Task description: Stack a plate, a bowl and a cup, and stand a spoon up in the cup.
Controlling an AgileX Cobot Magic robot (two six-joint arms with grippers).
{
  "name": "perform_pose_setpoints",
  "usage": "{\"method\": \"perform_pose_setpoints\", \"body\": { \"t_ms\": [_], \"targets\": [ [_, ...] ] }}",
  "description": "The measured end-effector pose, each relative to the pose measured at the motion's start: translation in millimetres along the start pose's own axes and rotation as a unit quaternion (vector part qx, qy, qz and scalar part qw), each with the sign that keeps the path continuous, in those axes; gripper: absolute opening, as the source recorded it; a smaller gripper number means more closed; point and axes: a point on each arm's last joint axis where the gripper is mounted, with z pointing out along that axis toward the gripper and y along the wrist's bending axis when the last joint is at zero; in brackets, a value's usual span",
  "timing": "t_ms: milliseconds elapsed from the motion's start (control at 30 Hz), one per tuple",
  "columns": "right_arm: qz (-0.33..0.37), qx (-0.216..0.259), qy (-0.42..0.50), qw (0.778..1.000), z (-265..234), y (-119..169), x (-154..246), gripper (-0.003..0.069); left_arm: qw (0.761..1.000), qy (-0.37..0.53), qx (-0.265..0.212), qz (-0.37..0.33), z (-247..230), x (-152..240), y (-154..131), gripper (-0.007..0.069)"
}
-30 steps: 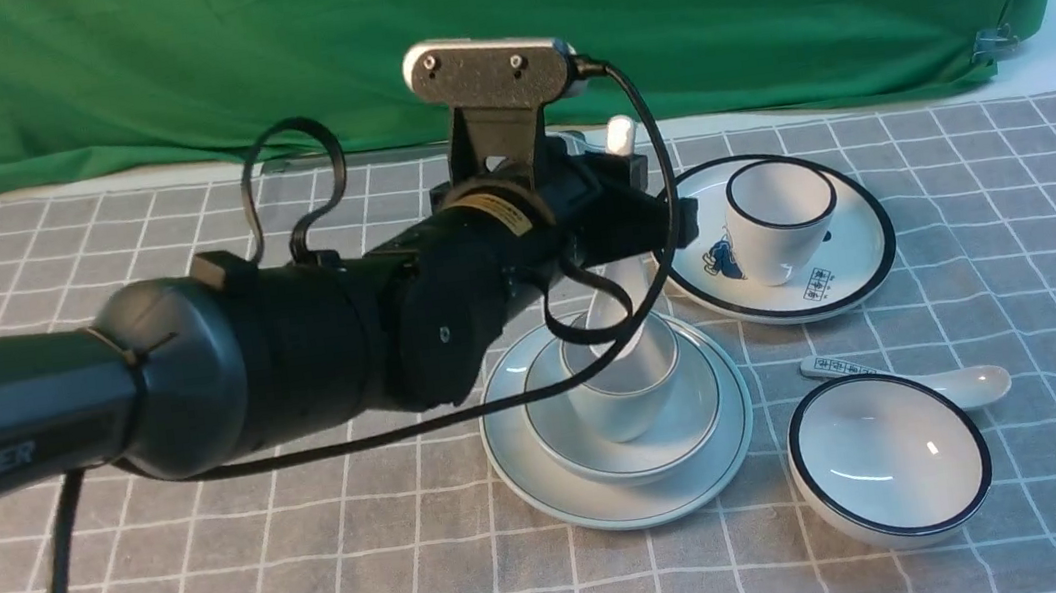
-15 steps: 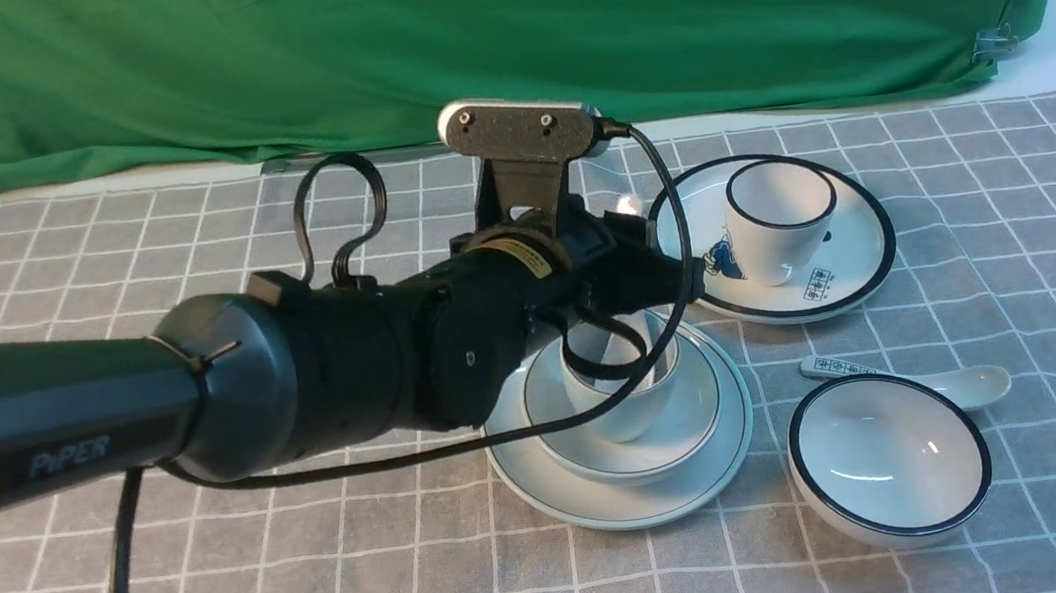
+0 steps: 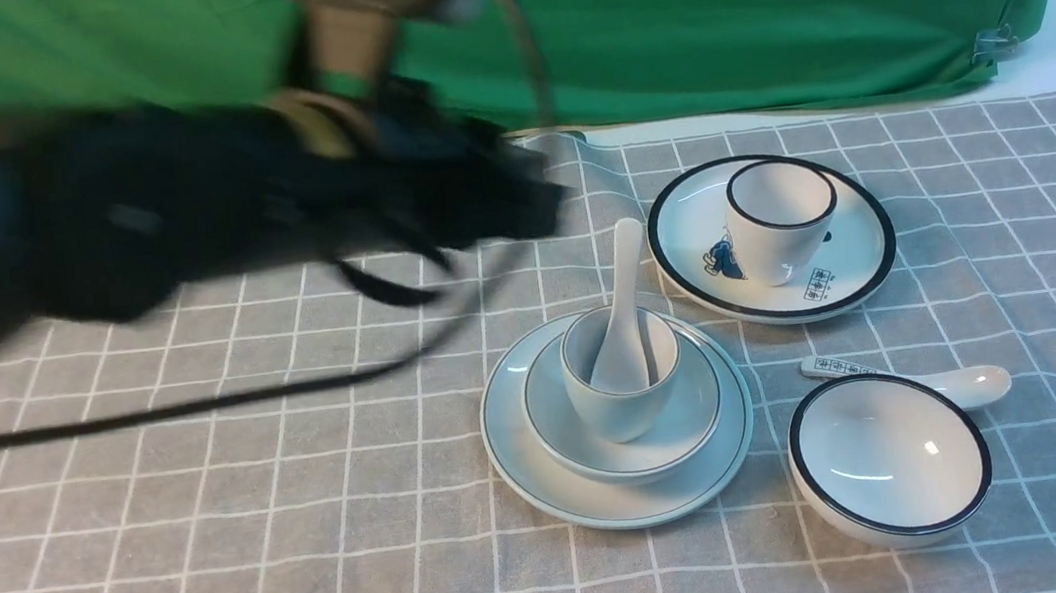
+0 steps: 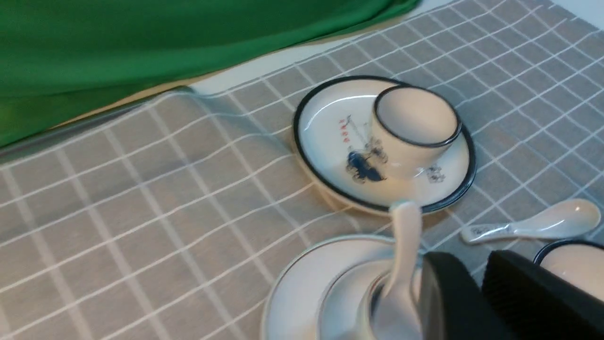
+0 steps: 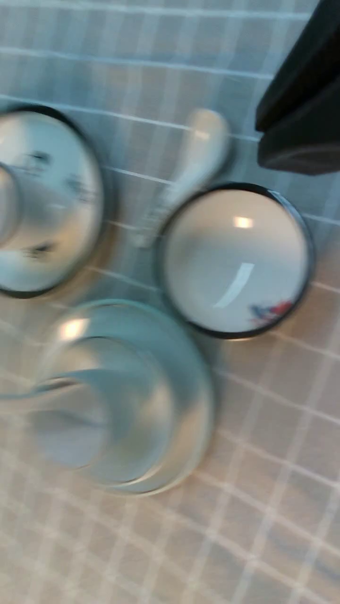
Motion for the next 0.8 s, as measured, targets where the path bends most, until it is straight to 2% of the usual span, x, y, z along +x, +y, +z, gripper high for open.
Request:
{"method": "perform_pose_setpoints", "body": {
  "t_ms": [100,200,400,467,600,800],
  "targets": [
    [-0.009,0.016,-0.112,0.994,-34,4,6,0.0069,0.998,-0.031,-0.050,-0.026,-54,10,27,0.0010],
    [-0.011,0.030,-0.200,0.979,-54,6,22,0.0069,0.993,-0.057,-0.086,-0.053,-81,43,39,0.0006],
    [-0.012,0.058,-0.358,0.932,-71,7,63,0.0071,0.979,-0.130,-0.132,-0.084,-114,111,42,0.0008],
    [-0.011,0.066,-0.390,0.919,-71,6,68,0.0083,0.976,-0.142,-0.138,-0.085,-119,135,39,0.0008],
    [-0.010,0.069,-0.398,0.915,-70,5,69,0.0128,0.973,-0.163,-0.141,-0.084,-127,156,36,0.0010],
    [-0.010,0.069,-0.400,0.914,-70,5,69,0.0179,0.970,-0.183,-0.145,-0.069,-134,164,33,0.0011]
  ]
}}
